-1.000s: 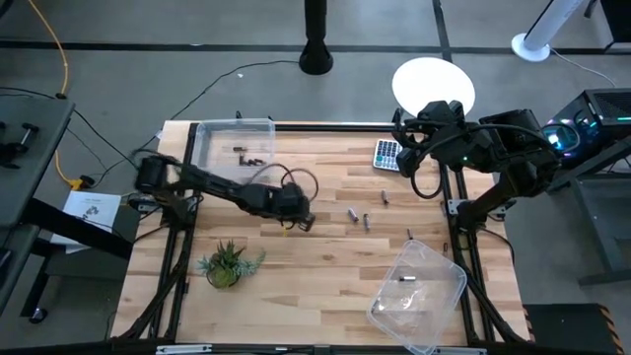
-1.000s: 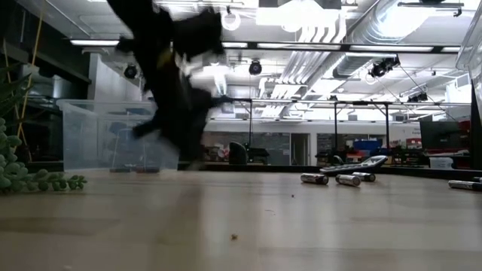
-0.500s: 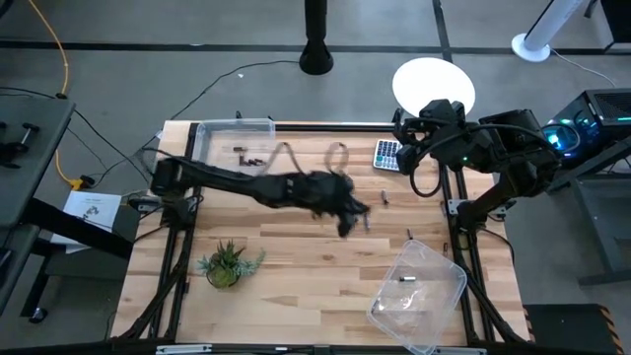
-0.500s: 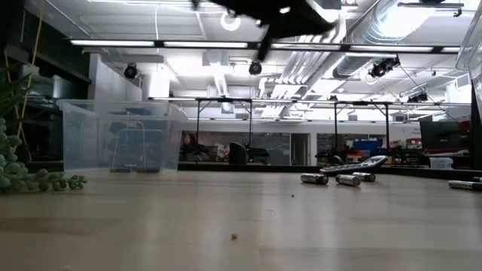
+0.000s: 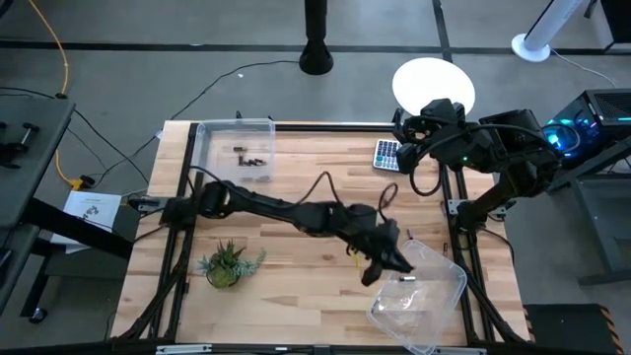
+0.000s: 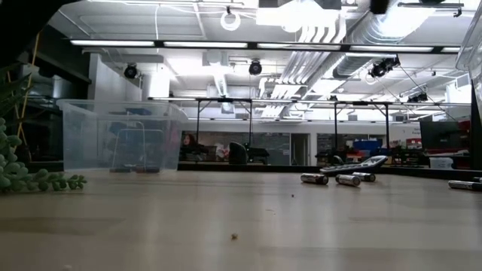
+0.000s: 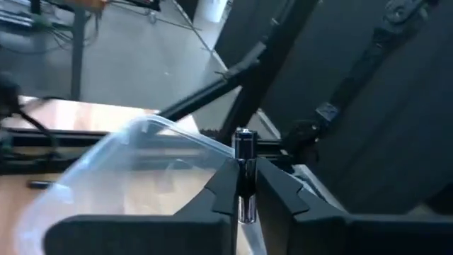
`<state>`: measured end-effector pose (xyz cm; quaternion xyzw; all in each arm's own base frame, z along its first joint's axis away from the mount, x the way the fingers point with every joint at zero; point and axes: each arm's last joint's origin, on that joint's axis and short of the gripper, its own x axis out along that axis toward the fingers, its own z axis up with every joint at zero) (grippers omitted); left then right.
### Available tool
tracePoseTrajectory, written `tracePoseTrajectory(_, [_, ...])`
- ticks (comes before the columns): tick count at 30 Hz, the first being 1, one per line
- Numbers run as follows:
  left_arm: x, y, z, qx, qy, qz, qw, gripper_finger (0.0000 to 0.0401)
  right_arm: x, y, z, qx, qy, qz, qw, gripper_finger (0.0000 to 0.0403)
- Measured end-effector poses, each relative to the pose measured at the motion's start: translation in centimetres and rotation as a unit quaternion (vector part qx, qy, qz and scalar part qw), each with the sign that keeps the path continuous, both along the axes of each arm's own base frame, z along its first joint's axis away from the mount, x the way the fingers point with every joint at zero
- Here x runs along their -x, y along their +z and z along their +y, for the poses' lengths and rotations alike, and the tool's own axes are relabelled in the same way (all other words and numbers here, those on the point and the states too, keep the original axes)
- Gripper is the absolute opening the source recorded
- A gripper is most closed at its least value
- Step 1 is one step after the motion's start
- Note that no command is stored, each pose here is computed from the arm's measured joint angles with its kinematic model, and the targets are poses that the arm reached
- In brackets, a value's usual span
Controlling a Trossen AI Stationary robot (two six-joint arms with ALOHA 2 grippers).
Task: Sort batteries
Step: Put the silver battery into the bottom transparent bin
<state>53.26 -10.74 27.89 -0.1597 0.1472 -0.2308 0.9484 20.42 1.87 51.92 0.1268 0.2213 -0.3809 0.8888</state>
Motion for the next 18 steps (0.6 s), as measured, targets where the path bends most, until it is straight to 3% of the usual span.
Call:
tracePoseTrajectory(4, [-0.1, -1.7, -0.6, -0.024, -0.01, 0.027, 0.999, 0.0077, 0.0, 0.0, 0.0, -0.001, 0.002, 0.001, 1.0, 0.0183])
tracePoseTrajectory(9, [-0.1, -0.4, 1.3, -0.025, 0.009, 0.02, 0.999, 0.0145, 0.0, 0.0, 0.0, 0.002, 0.005, 0.004, 1.0, 0.0183])
tracePoseTrajectory(14, [1.0, 0.1, 5.5, -0.044, 0.008, 0.095, 0.994, 0.0182, -0.1, -0.1, 0.2, -0.031, 0.039, 0.011, 0.999, 0.0183])
tracePoseTrajectory(18, [4.0, 1.8, 10.3, -0.099, 0.038, 0.168, 0.98, 0.0185, -0.6, -0.5, 0.9, -0.086, 0.093, 0.023, 0.992, 0.0183])
